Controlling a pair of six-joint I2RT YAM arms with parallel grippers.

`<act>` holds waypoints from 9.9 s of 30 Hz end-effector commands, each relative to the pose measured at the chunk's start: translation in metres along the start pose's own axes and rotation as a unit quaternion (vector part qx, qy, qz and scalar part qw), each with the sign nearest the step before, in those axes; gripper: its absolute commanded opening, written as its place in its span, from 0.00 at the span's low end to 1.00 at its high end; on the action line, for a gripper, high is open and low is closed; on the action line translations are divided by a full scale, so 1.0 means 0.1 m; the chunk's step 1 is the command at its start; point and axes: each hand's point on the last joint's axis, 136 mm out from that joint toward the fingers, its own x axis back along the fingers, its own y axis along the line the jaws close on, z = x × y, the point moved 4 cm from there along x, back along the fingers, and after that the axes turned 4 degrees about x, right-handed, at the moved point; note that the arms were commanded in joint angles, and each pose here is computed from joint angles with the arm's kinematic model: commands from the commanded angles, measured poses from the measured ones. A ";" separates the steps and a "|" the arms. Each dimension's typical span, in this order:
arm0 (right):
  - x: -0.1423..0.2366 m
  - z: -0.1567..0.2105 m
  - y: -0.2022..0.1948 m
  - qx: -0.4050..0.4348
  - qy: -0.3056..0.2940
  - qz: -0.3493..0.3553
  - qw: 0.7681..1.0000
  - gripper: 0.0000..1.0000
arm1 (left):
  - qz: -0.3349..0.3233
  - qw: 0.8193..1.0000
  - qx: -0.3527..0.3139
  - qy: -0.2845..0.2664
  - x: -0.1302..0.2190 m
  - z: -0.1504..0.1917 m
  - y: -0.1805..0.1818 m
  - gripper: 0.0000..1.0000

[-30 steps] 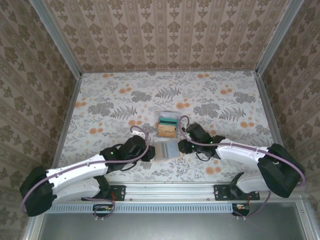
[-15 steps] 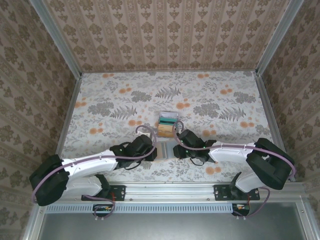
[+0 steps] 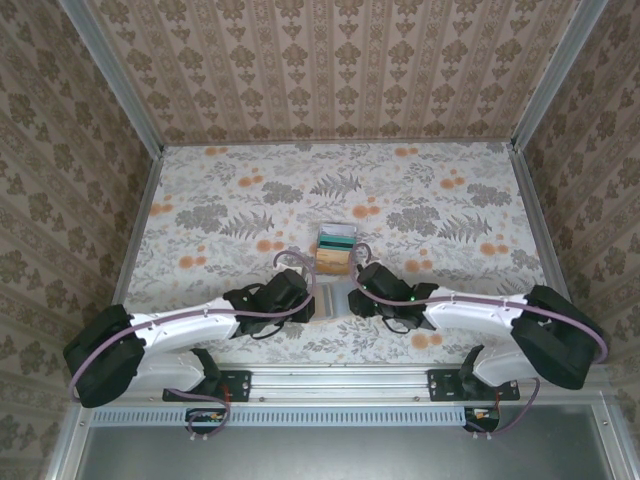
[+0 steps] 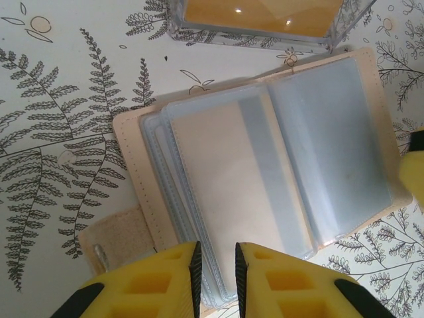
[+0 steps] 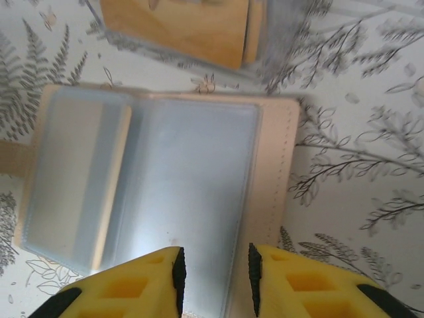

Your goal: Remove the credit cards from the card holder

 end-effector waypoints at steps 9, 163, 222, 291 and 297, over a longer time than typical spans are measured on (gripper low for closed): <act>-0.22 0.19 -0.08 -0.010 0.051 0.003 0.999 0.29 | 0.018 1.000 -0.002 -0.005 -0.02 -0.12 -0.15 0.21; -0.28 -0.20 0.71 -0.104 0.033 -0.160 0.981 0.19 | 0.049 0.998 0.047 -0.002 -0.10 -0.01 0.34 0.00; -0.48 0.01 0.40 -0.152 0.064 -0.104 0.981 0.03 | -0.024 0.997 0.069 0.024 -0.21 0.11 0.55 0.00; 0.74 -0.68 0.01 0.001 -0.049 -0.093 0.994 0.00 | 0.042 0.998 0.031 -0.026 0.13 -0.13 0.27 0.08; 0.83 -1.04 0.26 0.149 -0.062 -0.100 0.982 0.00 | 0.060 0.996 0.020 -0.058 0.33 -0.16 0.27 0.57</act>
